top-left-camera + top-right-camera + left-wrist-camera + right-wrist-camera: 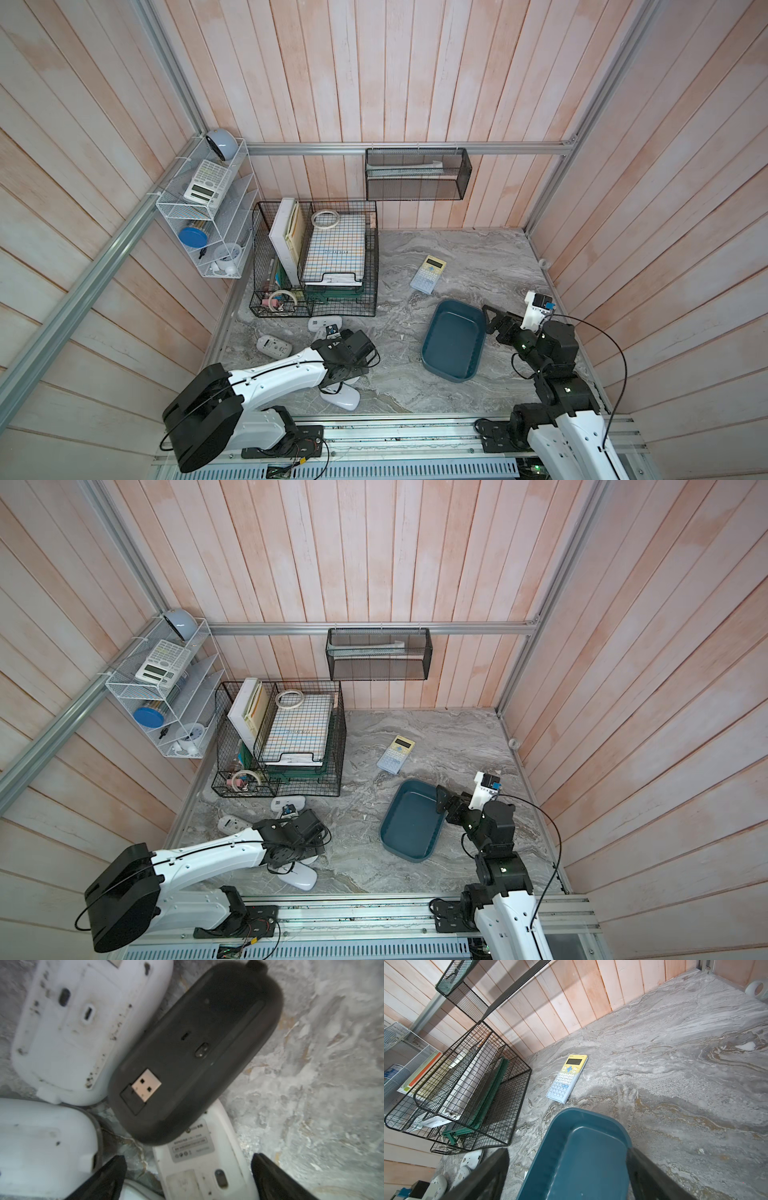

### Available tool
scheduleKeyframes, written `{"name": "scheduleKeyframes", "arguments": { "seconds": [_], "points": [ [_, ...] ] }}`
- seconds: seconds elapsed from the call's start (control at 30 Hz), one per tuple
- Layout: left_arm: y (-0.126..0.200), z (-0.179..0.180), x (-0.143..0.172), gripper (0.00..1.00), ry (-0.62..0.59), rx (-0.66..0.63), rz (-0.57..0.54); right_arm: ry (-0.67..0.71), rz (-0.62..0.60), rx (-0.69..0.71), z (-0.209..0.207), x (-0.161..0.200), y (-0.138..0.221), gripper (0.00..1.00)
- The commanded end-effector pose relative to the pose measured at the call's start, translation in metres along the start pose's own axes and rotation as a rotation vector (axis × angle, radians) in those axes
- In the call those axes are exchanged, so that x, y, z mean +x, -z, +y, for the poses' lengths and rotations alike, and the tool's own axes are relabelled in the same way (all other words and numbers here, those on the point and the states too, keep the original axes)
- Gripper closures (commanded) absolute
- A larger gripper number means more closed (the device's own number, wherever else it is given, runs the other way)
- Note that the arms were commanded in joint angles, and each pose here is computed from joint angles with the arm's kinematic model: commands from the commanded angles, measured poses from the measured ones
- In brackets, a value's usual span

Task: Put the mouse in the storage box
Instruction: Pick up the mouse from the center of the board.

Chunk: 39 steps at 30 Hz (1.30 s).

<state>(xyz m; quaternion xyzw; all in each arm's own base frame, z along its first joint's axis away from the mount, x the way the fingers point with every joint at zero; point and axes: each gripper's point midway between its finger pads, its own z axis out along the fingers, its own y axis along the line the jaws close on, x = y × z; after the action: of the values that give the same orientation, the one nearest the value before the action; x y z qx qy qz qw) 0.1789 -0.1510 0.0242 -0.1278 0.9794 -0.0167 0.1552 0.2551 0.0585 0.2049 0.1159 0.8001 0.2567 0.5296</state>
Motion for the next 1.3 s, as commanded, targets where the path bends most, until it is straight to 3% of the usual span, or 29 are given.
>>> {"name": "scheduleKeyframes", "arguments": {
  "seconds": [0.0, 0.1, 0.27, 0.47, 0.6, 0.77, 0.9, 1.03, 1.27],
  "points": [
    [-0.005, -0.013, -0.005, 0.0, 0.012, 0.017, -0.021, -0.005, 0.004, 0.015, -0.004, 0.004, 0.001, 0.06],
    [-0.01, -0.012, -0.006, 0.03, 0.002, -0.012, -0.029, -0.005, 0.003, 0.022, -0.005, 0.004, 0.0, 0.06],
    [-0.014, -0.017, -0.01, 0.24, -0.018, -0.019, -0.038, -0.009, 0.003, 0.021, -0.006, 0.005, 0.001, 0.06],
    [-0.011, -0.033, -0.016, 0.31, -0.044, 0.017, -0.044, -0.012, 0.005, 0.021, -0.006, 0.006, 0.001, 0.07],
    [0.009, -0.059, -0.023, 0.37, -0.113, 0.148, -0.053, -0.027, 0.024, 0.008, -0.002, 0.007, 0.003, 0.07],
    [0.059, -0.091, -0.033, 0.4, -0.233, 0.363, -0.13, -0.038, 0.08, -0.083, 0.022, 0.006, 0.013, 0.08],
    [0.111, -0.112, -0.052, 0.44, -0.391, 0.506, -0.254, -0.109, 0.159, -0.214, 0.048, 0.016, 0.012, 0.13],
    [0.152, -0.137, -0.065, 0.44, -0.644, 0.628, -0.437, -0.211, 0.257, -0.379, 0.083, 0.024, 0.007, 0.16],
    [0.178, -0.16, -0.08, 0.44, -1.008, 0.656, -0.815, -0.186, 0.45, -0.502, 0.147, 0.039, 0.002, 0.18]
  ]
}}
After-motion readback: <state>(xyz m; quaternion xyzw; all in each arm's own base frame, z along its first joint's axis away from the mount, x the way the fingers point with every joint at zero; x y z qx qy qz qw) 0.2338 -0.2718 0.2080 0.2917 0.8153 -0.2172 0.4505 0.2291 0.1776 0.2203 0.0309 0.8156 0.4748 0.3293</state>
